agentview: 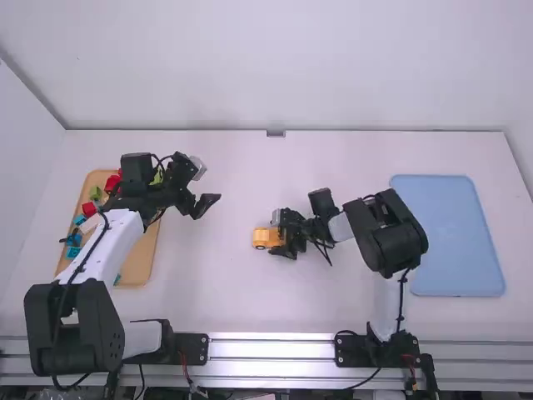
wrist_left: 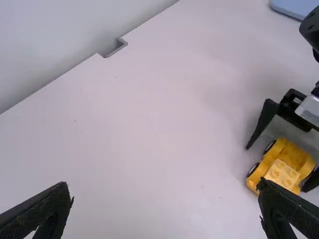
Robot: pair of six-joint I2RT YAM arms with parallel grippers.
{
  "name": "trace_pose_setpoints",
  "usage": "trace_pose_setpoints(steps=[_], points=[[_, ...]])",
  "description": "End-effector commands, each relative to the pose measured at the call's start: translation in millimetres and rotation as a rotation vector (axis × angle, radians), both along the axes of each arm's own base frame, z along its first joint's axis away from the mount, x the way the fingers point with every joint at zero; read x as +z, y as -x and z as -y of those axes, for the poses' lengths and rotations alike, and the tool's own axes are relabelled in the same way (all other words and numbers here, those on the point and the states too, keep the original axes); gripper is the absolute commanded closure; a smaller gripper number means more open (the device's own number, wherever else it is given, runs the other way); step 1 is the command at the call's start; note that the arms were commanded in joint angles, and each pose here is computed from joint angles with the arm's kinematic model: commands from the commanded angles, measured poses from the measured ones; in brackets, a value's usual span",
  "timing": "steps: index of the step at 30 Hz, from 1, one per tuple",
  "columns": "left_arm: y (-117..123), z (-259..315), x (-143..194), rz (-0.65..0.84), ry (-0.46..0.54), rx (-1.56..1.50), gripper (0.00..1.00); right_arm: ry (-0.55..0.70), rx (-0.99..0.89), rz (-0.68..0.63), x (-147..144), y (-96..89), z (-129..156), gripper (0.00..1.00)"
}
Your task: Assemble lego blocks to make yellow taxi
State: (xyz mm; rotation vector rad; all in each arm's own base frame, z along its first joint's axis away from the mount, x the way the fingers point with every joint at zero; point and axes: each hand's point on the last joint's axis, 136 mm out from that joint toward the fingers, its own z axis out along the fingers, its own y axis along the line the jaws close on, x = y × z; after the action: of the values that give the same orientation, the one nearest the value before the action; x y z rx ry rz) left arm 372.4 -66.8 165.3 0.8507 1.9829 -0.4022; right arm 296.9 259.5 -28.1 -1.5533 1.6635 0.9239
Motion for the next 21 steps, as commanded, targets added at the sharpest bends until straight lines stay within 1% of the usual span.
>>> trace_pose_setpoints(steps=[1,4,6,8,9,12,14,16,17,18,19,20,21], points=[[0.9,2.6,8.4,0.018,0.008,-0.007,0.01,0.061,-0.064,0.018,14.0,-11.9,13.6,0.01],[-0.3,2.6,9.9,0.028,0.007,-0.008,0.01,0.141,-0.103,0.057,40.7,-13.9,29.7,0.02],[-0.9,2.6,10.6,0.032,0.008,-0.008,0.01,0.16,-0.118,0.071,50.6,-14.3,34.1,0.02],[0.9,2.6,8.6,0.023,0.003,-0.011,0.01,0.17,-0.151,0.136,80.1,-19.3,40.6,0.02],[1.0,2.7,8.3,0.023,0.003,-0.012,0.01,0.169,-0.152,0.14,81.7,-19.5,40.7,0.02],[0.4,2.9,9.7,0.03,0.004,-0.014,0.01,0.12,-0.173,0.205,114.6,-27.4,40.9,0.02],[0.9,3.8,10.1,0.013,0.026,-0.004,0.01,0.043,-0.232,0.205,146.7,-42.1,36.7,0.02],[2.3,4.1,8.6,0.005,0.025,-0.006,0.01,-0.018,-0.227,0.207,167.9,-48.8,30.1,0.02],[0.7,3.0,9.7,0.016,0.017,-0.004,0.01,-0.035,-0.22,0.208,173.7,-49.7,28.2,0.01],[-2.5,0.5,12.7,0.031,0.011,0.013,0.01,-0.068,-0.203,0.207,186.1,-51.1,24.1,0.01],[-8.4,-6.1,16.0,0.024,0.022,0.079,0.01,-0.106,-0.186,0.204,202.2,-52.6,19.2,0.02],[-10.3,-8.7,17.0,0.019,0.027,0.105,0.01,-0.11,-0.183,0.205,204.2,-52.8,18.6,0.02],[-17.7,-21.2,21.3,-0.001,0.056,0.22,0.01,-0.139,-0.171,0.195,217.5,-54.0,14.8,0.01]])
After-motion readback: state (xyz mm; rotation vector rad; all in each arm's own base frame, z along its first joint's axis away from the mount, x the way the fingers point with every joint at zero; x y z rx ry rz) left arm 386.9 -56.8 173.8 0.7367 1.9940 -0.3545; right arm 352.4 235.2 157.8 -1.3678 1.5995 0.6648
